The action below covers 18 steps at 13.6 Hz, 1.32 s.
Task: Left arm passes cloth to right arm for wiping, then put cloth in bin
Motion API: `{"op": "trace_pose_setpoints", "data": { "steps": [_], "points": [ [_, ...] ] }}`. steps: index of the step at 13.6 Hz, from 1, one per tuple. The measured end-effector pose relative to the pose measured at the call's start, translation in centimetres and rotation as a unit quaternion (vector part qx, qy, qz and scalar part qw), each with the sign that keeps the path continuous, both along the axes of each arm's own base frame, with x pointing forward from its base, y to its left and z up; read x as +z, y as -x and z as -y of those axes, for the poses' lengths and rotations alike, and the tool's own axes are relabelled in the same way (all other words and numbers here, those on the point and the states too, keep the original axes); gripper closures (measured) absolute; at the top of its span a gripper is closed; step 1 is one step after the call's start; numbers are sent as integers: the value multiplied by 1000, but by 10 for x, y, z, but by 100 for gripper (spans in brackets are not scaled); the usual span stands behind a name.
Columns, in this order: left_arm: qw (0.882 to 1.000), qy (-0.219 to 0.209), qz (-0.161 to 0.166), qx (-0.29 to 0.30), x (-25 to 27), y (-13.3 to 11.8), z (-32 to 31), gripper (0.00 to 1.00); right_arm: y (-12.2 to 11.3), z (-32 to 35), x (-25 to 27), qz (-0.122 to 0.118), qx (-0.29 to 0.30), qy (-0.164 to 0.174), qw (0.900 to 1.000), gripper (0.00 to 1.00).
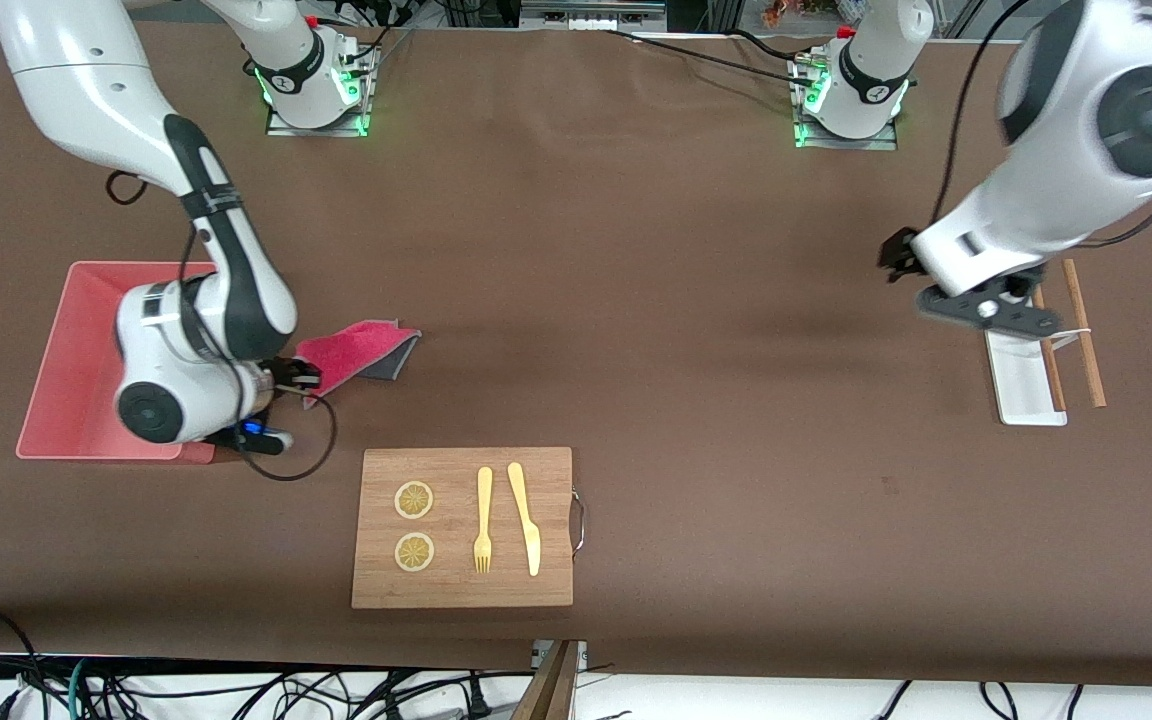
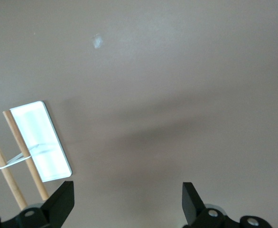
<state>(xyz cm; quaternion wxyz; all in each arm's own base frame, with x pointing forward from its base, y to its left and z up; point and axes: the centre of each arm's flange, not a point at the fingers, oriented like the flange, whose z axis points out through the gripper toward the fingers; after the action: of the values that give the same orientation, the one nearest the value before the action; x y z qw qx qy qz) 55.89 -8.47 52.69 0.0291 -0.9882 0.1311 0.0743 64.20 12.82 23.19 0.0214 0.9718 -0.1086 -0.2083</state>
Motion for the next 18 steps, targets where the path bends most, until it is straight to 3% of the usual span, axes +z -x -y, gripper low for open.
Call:
{"op": "trace_pose_setpoints", "data": {
  "steps": [6,11,18],
  "points": [
    [1000,10,28,-4,30,4,-22,0,21,-135,-7,45,-104,-7,994,98],
    [999,10,28,20,29,0,-51,0,45,-227,-9,77,-192,-44,977,98],
    [999,11,25,29,22,-5,-62,0,69,-289,9,80,-270,-76,956,98]
  ]
}}
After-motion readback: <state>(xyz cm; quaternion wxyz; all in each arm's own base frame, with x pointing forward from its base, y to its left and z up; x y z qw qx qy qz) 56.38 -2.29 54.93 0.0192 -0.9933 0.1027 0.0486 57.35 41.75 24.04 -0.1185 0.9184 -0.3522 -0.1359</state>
